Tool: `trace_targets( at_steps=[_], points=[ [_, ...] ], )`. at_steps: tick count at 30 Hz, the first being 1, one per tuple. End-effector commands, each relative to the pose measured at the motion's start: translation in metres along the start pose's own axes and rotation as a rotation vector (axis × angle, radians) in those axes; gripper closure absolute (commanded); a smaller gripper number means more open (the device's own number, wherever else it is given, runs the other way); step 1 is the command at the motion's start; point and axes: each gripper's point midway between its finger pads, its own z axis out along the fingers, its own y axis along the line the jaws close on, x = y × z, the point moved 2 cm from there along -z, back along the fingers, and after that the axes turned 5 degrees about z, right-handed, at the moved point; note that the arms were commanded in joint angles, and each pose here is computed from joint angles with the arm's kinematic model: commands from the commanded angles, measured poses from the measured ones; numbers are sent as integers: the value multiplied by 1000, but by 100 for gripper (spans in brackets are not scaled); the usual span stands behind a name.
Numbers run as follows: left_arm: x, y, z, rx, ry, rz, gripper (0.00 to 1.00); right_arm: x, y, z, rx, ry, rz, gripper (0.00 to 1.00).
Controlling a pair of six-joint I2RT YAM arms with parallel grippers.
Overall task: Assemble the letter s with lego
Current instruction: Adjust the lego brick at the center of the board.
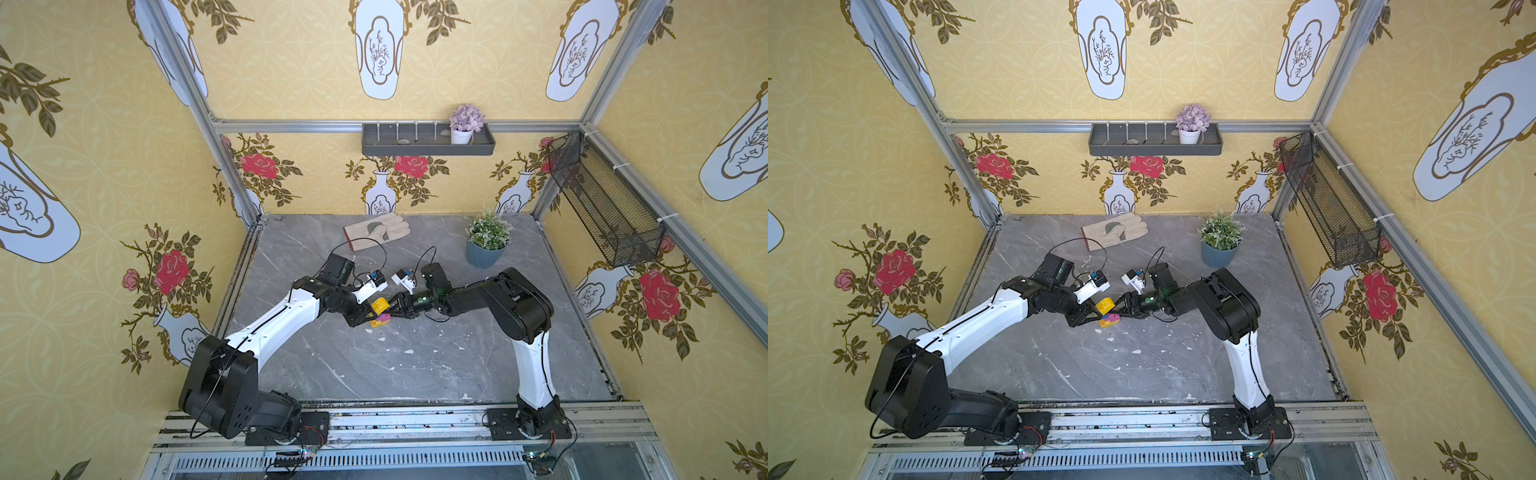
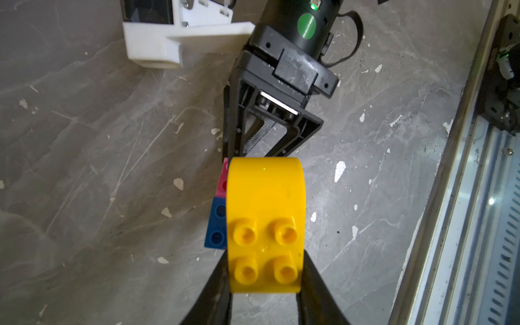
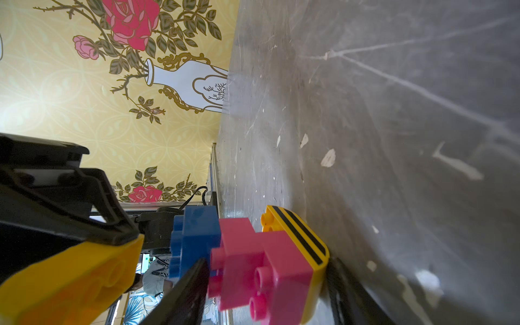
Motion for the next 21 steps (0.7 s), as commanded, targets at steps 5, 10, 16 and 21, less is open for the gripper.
trace_targets(
  at_steps=[5,10,16,21],
  points=[
    [4,4,-1,-7,56,84,83,37,-76,-8,336,5,191,33],
    [4,8,-4,-25,84,87,83,38,-77,-10,338,8,188,33],
    [31,27,-10,-160,161,-3,81,38,-78,-11,338,6,186,33],
    [66,61,-7,-241,226,-181,78,36,-76,-11,335,8,182,33]
  ],
)
